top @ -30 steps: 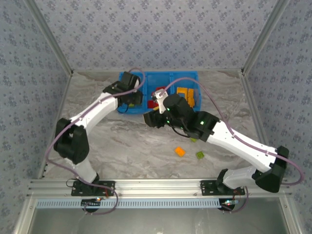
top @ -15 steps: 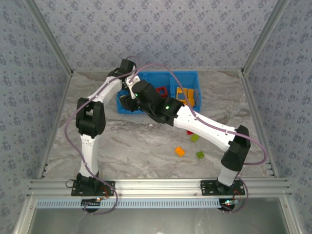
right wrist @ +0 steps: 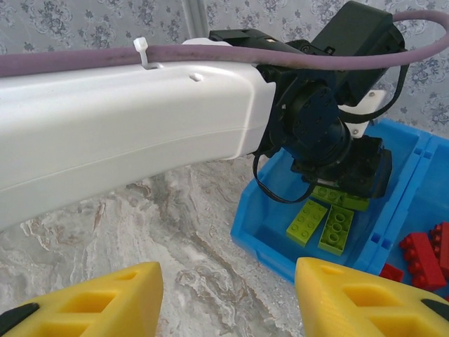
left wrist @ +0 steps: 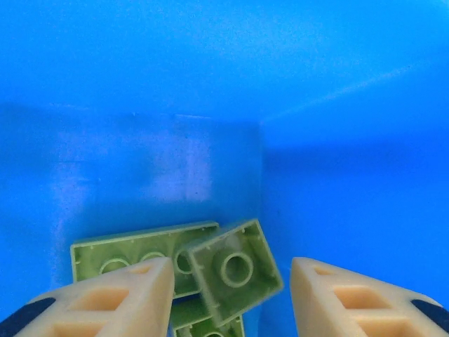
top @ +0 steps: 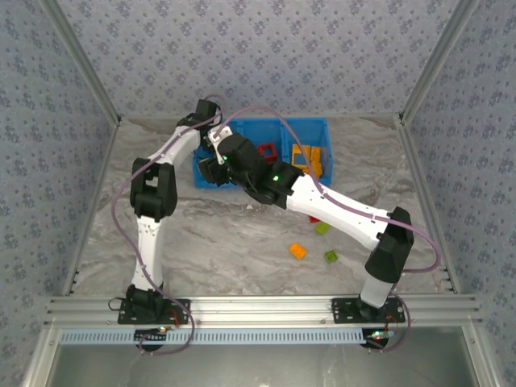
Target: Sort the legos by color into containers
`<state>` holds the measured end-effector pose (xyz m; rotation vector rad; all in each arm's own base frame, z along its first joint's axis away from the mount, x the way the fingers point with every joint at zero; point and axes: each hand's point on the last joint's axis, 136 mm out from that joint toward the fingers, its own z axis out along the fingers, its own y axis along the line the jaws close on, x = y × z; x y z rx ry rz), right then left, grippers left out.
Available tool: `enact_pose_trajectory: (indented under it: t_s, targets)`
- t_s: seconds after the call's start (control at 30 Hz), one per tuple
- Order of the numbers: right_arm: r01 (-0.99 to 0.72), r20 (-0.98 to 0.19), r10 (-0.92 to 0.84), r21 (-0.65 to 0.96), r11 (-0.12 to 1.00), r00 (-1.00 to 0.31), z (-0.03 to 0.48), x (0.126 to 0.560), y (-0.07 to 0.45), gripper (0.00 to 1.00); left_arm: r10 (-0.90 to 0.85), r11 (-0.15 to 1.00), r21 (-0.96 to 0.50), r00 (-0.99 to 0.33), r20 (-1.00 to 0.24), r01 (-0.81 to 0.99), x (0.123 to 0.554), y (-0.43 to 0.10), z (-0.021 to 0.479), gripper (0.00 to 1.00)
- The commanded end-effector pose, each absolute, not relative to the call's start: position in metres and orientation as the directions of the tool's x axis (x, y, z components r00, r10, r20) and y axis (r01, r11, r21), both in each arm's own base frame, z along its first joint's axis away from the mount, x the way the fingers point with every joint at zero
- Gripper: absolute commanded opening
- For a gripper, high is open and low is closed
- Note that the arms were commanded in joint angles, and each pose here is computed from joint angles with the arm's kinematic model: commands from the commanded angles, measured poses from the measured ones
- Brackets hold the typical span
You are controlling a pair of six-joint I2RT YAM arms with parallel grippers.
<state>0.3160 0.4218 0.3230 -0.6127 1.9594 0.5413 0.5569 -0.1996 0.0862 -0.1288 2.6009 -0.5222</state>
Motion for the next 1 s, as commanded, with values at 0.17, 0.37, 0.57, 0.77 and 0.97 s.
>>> enact_pose_trajectory:
  t_s: [0.17, 0.37, 0.57, 0.77, 0.97]
  targets:
    - [-0.593, -0.886, -0.188, 0.113, 0.798, -0.423, 0.322, 0.31, 0.404, 0.55, -0.191, 0.905, -0.423, -0.857, -0.479, 0.035, 0.55, -0.201, 0.124, 0.51]
    - [-0.55, -0.88, -0.175, 0.112, 0.828, -0.442, 0.32, 0.307, 0.376, 0.55, -0.223, 0.916, -0.4, -0.806, -0.549, 0.019, 0.529, -0.183, 0.172, 0.5]
    - [-0.47, -0.855, -0.169, 0.096, 0.878, -0.49, 0.307, 0.298, 0.333, 0.56, -0.248, 0.906, -0.419, -0.728, -0.64, 0.06, 0.48, -0.17, 0.234, 0.51]
    - [-0.354, -0.795, -0.14, 0.099, 0.93, -0.59, 0.272, 0.288, 0.276, 0.56, -0.216, 0.886, -0.437, -0.693, -0.688, 0.158, 0.391, -0.175, 0.267, 0.53]
    - [-0.246, -0.655, -0.109, 0.122, 0.962, -0.748, 0.215, 0.284, 0.221, 0.59, -0.164, 0.834, -0.464, -0.67, -0.724, 0.298, 0.298, -0.191, 0.286, 0.58]
